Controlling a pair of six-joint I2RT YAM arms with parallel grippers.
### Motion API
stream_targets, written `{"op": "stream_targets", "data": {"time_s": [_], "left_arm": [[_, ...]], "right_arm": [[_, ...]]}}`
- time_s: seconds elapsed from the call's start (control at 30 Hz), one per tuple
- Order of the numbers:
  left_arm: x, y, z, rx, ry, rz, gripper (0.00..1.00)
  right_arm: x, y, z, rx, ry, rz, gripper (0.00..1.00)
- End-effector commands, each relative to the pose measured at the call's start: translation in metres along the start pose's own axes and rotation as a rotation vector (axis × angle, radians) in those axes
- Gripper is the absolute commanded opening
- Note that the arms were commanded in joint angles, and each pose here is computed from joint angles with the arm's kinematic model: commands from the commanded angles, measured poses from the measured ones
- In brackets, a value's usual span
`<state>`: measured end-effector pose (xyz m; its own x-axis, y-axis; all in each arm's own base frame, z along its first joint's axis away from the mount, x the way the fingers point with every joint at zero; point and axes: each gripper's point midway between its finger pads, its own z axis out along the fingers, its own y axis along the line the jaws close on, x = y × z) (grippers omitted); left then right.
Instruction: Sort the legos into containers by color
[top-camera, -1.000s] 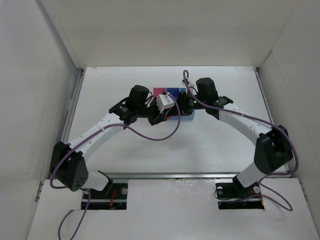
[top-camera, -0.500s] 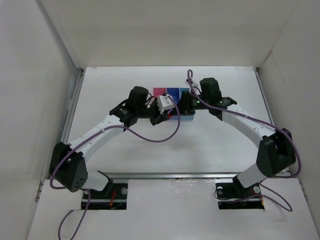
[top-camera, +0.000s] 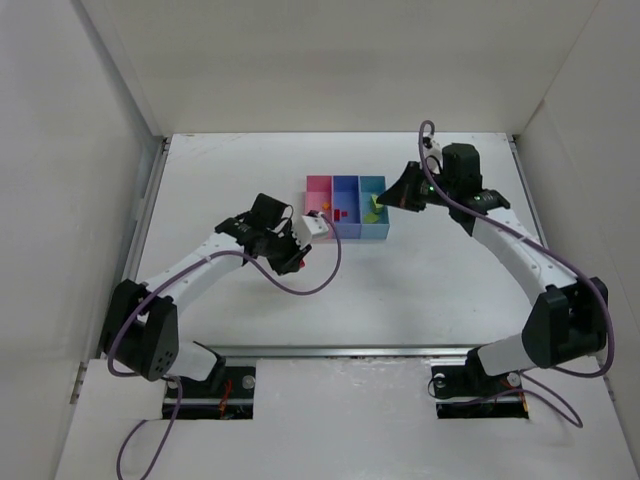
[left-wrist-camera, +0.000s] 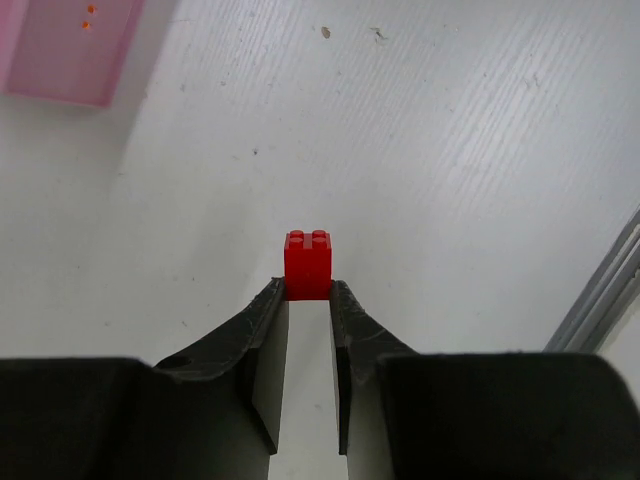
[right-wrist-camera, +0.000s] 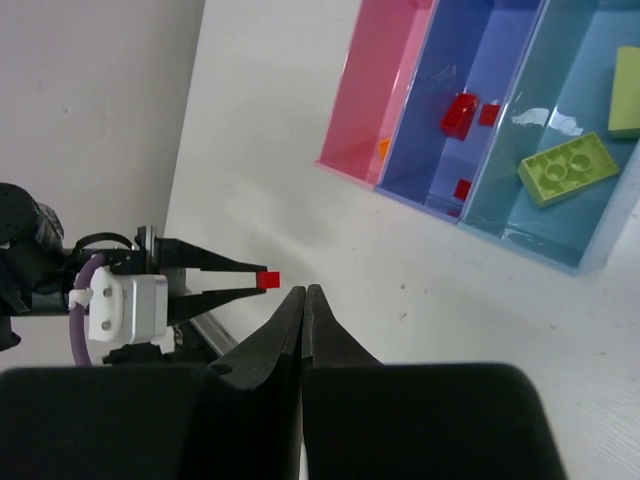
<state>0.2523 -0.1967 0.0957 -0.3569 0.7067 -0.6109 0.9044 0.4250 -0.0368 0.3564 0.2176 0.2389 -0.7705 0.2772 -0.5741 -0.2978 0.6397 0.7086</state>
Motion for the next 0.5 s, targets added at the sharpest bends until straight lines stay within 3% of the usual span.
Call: {"op": "stream_targets", "data": {"time_s": [0.0,0.17,0.2,0.23,0.3,0.47], "left_arm": [[0.001,-0.003,-0.007,-0.002,0.015,0.022,0.00],[-0.020,-0.001,-0.016,-0.007,-0.042,0.033,0.00],[-0.026,-0.002,-0.019,-0.007,-0.061,0.028,0.00],[-0.038,-0.001,-0.026,-0.012,-0.093,0.041,0.00],[-0.051,-0.001,-0.032,-0.006,-0.129,0.035,0.00],[-0.097,0.003,-0.058,-0.023,-0.244,0.078,0.00]], "right_arm": [[0.006,0.007,0.001,-0.019,0.007,-0.035,0.00],[0.020,0.020,0.002,-0.106,0.067,-0.051,0.01],[0.018,0.025,0.004,-0.134,0.075,-0.058,0.29],[0.022,0.032,0.008,-0.164,0.101,-0.073,0.42],[0.029,0.050,0.011,-0.208,0.129,-0.098,0.60],[0.039,0.081,0.029,-0.262,0.184,-0.108,0.64]]}}
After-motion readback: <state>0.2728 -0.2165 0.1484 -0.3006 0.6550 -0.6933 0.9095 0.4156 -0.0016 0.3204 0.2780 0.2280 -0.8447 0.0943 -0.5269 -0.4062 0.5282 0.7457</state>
